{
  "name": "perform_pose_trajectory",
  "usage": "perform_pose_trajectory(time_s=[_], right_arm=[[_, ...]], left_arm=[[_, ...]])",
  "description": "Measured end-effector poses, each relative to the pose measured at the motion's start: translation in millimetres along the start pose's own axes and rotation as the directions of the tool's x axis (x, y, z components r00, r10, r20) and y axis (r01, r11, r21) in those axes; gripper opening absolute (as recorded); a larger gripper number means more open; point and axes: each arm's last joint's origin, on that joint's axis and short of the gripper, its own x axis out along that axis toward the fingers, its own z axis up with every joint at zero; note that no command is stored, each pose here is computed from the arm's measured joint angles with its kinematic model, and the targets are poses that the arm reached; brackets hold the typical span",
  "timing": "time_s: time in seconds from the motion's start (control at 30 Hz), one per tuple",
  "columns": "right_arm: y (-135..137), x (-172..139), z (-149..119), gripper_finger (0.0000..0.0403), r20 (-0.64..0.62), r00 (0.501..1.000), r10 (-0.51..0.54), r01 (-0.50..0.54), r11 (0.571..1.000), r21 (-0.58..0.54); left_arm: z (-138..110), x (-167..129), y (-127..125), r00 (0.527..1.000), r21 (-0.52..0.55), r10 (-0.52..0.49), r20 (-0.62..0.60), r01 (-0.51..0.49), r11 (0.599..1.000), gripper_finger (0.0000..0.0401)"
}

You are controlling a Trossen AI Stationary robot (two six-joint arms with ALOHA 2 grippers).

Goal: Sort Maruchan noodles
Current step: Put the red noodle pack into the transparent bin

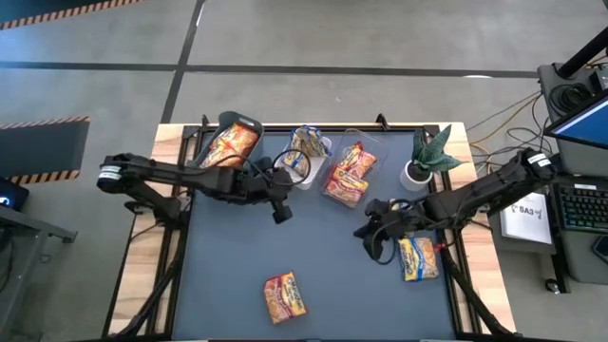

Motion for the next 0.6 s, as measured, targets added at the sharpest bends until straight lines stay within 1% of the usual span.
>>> perform_pose_trajectory(time_s=[0.07, 0.1, 0.2, 0.27, 0.33, 0.43, 0.53, 0.6], right_arm=[[8.3, 4.0, 1.4, 0.0009, -0.034, 0.999, 0.013, -0.012, 1.0, 0.027], [11.7, 5.6, 1.7, 0.0009, -0.059, 0.998, 0.004, -0.002, 0.999, 0.035], [24.0, 9.0, 7.8, 0.0009, -0.115, 0.992, -0.048, 0.053, 0.998, 0.042], [30.8, 8.9, 13.0, 0.0009, -0.165, 0.98, -0.11, 0.116, 0.993, 0.027], [37.9, 8.7, 17.2, 0.0009, -0.24, 0.958, -0.156, 0.163, 0.987, 0.011], [44.2, 9.3, 16.4, 0.0009, -0.394, 0.892, -0.221, 0.246, 0.969, 0.013], [49.8, 11.1, 10.3, 0.0009, -0.525, 0.811, -0.26, 0.322, 0.946, 0.03], [54.0, 13.2, 2.9, 0.0009, -0.584, 0.765, -0.27, 0.36, 0.932, 0.041]], left_arm=[[-2.9, 4.6, -1.2, 1.0, -0.009, 0.005, -0.016, -0.005, 1.0, 0.0], [-3.1, 7.9, -2.7, 1.0, -0.019, 0.005, -0.019, -0.006, 1.0, 0.0], [-2.6, 16.2, -7.1, 1.0, -0.057, -0.01, -0.024, 0.009, 0.998, 0.0], [-0.1, 19.9, -10.2, 0.999, -0.073, -0.032, -0.028, 0.03, 0.997, 0.0], [-1.0, 21.2, -15.7, 0.995, -0.039, -0.087, -0.047, 0.086, 0.996, 0.0], [-0.9, 17.0, -30.1, 0.978, 0.009, -0.205, -0.033, 0.205, 0.979, 0.0], [-3.7, 9.5, -45.1, 0.964, 0.066, -0.263, -0.022, 0.264, 0.962, 0.0], [-7.8, 4.2, -54.7, 0.958, 0.104, -0.285, -0.028, 0.286, 0.953, 0.0]])
